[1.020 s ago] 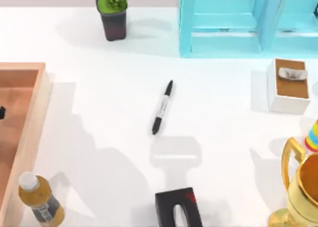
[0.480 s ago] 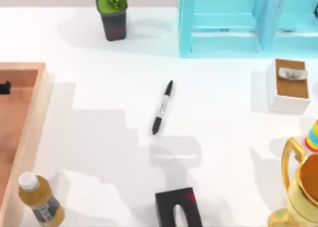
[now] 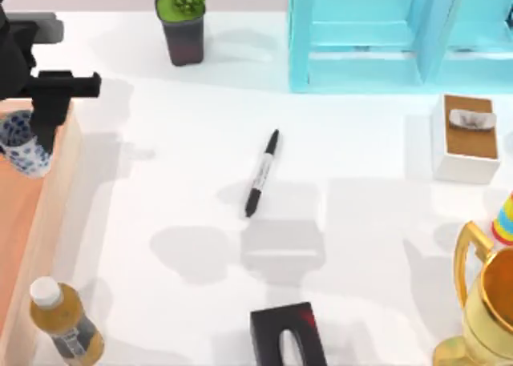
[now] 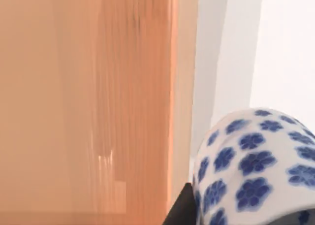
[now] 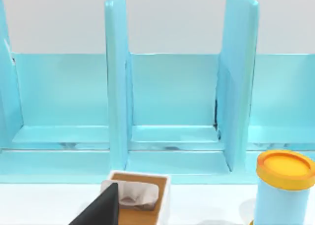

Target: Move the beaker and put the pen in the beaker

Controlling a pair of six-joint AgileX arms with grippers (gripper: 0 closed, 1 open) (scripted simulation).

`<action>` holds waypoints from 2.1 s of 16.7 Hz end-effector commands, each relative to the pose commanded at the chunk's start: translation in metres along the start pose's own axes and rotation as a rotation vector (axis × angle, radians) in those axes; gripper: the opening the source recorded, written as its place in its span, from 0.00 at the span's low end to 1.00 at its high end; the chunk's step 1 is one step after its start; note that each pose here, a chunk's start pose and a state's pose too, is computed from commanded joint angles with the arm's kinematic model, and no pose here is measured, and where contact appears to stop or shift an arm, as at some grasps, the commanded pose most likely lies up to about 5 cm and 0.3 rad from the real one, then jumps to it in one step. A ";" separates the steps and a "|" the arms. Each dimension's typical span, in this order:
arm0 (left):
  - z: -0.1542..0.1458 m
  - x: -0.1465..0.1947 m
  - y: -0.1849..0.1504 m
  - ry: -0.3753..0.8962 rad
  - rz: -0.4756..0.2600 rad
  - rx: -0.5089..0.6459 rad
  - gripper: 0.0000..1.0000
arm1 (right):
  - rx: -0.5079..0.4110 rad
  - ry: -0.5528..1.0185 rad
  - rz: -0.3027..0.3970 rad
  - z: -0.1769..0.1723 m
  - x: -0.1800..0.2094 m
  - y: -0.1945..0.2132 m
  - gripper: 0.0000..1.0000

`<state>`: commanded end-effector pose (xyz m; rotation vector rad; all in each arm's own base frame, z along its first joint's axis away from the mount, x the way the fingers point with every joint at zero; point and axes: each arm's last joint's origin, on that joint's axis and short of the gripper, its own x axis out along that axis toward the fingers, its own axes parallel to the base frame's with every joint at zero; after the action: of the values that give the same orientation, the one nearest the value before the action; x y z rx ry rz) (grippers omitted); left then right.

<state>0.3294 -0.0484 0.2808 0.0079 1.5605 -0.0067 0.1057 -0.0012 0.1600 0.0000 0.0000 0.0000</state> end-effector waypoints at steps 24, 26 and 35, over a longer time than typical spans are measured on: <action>0.077 0.073 -0.103 0.022 0.003 0.008 0.00 | 0.000 0.000 0.000 0.000 0.000 0.000 1.00; 0.078 0.079 -0.102 0.024 0.004 0.002 0.00 | 0.000 0.000 0.000 0.000 0.000 0.000 1.00; 0.076 0.117 -0.105 0.015 0.001 0.011 0.00 | 0.000 0.000 0.000 0.000 0.000 0.000 1.00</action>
<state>0.4061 -0.1538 0.1647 0.0174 1.5753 -0.0141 0.1057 -0.0012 0.1600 0.0000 0.0000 0.0000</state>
